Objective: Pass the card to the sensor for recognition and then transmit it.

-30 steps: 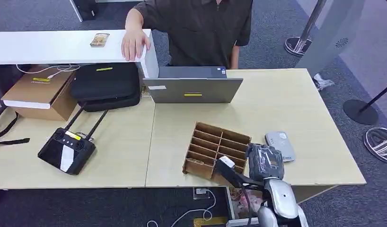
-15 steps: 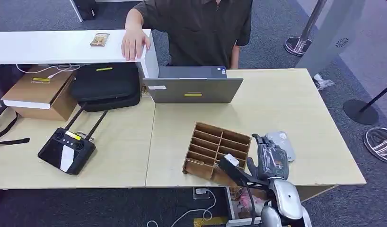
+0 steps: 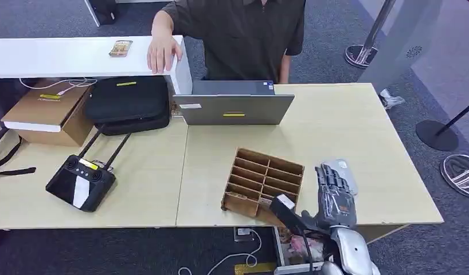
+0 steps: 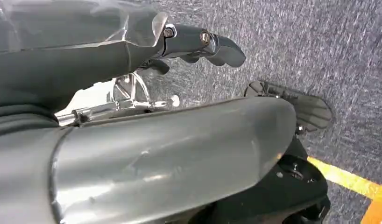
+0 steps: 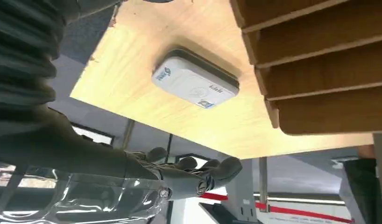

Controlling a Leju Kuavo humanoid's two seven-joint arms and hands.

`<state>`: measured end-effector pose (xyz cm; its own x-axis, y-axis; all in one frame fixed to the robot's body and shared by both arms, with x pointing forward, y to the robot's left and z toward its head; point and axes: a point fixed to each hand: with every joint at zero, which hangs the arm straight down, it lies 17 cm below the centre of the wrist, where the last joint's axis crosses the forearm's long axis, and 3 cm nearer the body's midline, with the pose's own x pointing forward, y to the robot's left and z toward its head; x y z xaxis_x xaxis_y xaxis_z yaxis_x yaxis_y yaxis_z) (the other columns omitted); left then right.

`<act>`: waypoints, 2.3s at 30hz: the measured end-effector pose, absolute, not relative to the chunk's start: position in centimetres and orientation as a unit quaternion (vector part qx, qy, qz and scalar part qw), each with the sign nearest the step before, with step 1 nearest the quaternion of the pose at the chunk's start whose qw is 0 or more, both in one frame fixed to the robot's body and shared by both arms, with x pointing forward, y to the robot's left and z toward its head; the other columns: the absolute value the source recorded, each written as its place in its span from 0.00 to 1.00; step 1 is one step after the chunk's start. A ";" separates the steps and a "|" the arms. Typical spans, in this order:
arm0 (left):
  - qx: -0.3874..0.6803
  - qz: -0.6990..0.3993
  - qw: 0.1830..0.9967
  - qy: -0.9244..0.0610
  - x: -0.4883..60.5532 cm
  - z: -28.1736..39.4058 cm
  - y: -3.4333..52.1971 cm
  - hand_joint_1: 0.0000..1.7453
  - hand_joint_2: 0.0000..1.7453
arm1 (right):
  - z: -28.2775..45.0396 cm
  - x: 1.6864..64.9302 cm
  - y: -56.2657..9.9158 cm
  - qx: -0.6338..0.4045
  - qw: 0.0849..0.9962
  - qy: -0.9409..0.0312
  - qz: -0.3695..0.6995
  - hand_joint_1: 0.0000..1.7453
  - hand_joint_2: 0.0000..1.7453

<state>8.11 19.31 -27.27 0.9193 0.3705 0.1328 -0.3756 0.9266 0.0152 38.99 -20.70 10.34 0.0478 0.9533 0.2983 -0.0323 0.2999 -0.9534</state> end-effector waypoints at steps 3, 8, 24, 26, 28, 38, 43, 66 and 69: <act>0.015 0.192 0.979 -0.067 8.3 -27.2 19.1 0.00 0.00 | 10.2 38.5 -20.3 -0.419 0.593 -0.540 0.426 0.00 1.00; 0.012 0.204 0.976 -0.080 8.9 -27.1 19.1 0.00 0.00 | 10.7 37.8 -20.3 -0.438 0.589 -0.522 0.434 0.00 1.00; -0.005 0.267 0.959 -0.101 13.0 -26.1 18.0 0.00 0.00 | 11.1 35.2 -17.4 -0.402 0.586 -0.529 0.464 0.00 1.00; -0.005 0.274 0.956 -0.104 13.6 -26.0 18.0 0.00 0.00 | 11.4 35.5 -16.5 -0.392 0.579 -0.541 0.469 0.00 1.00; -0.007 0.280 0.954 -0.107 14.2 -25.9 18.0 0.00 0.00 | 11.5 35.8 -15.7 -0.383 0.574 -0.548 0.473 0.00 1.00; 0.034 0.286 0.948 -0.137 15.8 -25.5 19.6 0.00 0.00 | 10.3 38.1 -12.9 -0.340 0.561 -0.578 0.485 0.00 1.00; 0.038 0.289 0.948 -0.129 16.2 -25.4 19.8 0.00 0.00 | 9.6 40.5 -11.4 -0.342 0.556 -0.569 0.501 0.00 1.00; 0.045 0.320 0.939 -0.121 15.3 -26.1 22.8 0.00 0.00 | 15.7 43.1 -6.7 -0.385 0.477 -0.636 0.468 0.00 1.00; 0.047 0.320 0.939 -0.121 15.1 -26.2 22.9 0.00 0.00 | 19.0 43.1 -8.5 -0.413 0.467 -0.652 0.431 0.00 1.00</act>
